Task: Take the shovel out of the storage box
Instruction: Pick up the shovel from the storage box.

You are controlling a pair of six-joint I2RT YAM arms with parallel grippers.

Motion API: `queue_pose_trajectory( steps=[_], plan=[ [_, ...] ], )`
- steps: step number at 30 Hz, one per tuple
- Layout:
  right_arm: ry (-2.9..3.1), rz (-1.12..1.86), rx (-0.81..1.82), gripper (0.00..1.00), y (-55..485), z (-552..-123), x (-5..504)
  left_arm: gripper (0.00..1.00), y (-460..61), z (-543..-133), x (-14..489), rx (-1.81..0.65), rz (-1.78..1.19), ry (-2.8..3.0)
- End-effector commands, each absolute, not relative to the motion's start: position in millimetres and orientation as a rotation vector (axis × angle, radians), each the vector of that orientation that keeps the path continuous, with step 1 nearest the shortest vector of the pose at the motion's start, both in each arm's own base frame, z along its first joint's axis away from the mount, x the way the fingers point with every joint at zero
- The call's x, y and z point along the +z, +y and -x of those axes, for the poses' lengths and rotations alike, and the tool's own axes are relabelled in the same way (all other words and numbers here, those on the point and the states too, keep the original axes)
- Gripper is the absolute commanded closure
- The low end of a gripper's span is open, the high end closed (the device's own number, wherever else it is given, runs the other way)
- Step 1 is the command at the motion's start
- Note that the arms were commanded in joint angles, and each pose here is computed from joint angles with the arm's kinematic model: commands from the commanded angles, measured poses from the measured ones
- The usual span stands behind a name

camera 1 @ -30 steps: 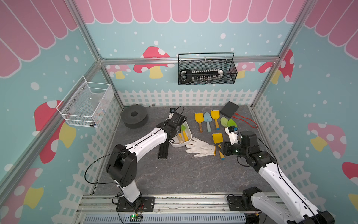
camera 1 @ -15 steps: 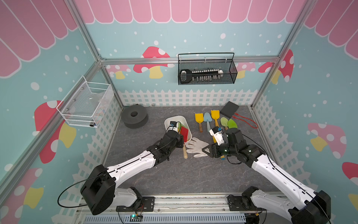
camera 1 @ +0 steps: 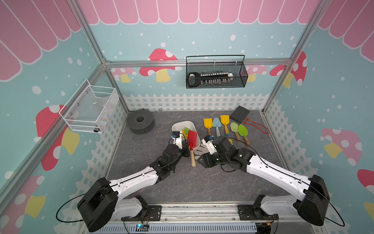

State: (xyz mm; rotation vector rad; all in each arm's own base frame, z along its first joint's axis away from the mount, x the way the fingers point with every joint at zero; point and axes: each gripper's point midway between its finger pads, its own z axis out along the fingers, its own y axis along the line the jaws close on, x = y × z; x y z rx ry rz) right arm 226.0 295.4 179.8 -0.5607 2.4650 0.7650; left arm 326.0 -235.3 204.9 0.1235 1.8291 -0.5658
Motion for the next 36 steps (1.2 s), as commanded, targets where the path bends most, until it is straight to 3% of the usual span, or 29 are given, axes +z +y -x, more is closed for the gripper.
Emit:
queue_pose_trajectory(
  steps=[1, 4, 12, 21, 26, 31, 36],
  plan=[
    [2.412, 0.5, 0.743, 0.43, 308, -242, 194, 1.0, -238, -322, 226, -0.614, -0.128, 1.746],
    [2.407, 0.498, 0.771, 0.5, 323, -246, 195, 1.0, -240, -320, 224, -0.625, -0.138, 1.749],
    [2.418, 0.451, 0.767, 0.53, 343, -258, 188, 1.0, -238, -312, 234, -0.644, -0.139, 1.712],
    [2.433, 0.421, 0.764, 0.75, 349, -265, 178, 1.0, -235, -308, 240, -0.655, -0.131, 1.695],
    [2.432, 0.414, 0.709, 0.9, 340, -266, 175, 0.73, -242, -310, 229, -0.653, -0.153, 1.73],
    [2.448, 0.416, 0.639, 0.95, 322, -264, 167, 0.47, -241, -313, 223, -0.63, -0.145, 1.749],
    [2.498, 0.415, 0.586, 0.96, 301, -262, 151, 0.39, -237, -314, 223, -0.597, -0.14, 1.766]
  ],
)
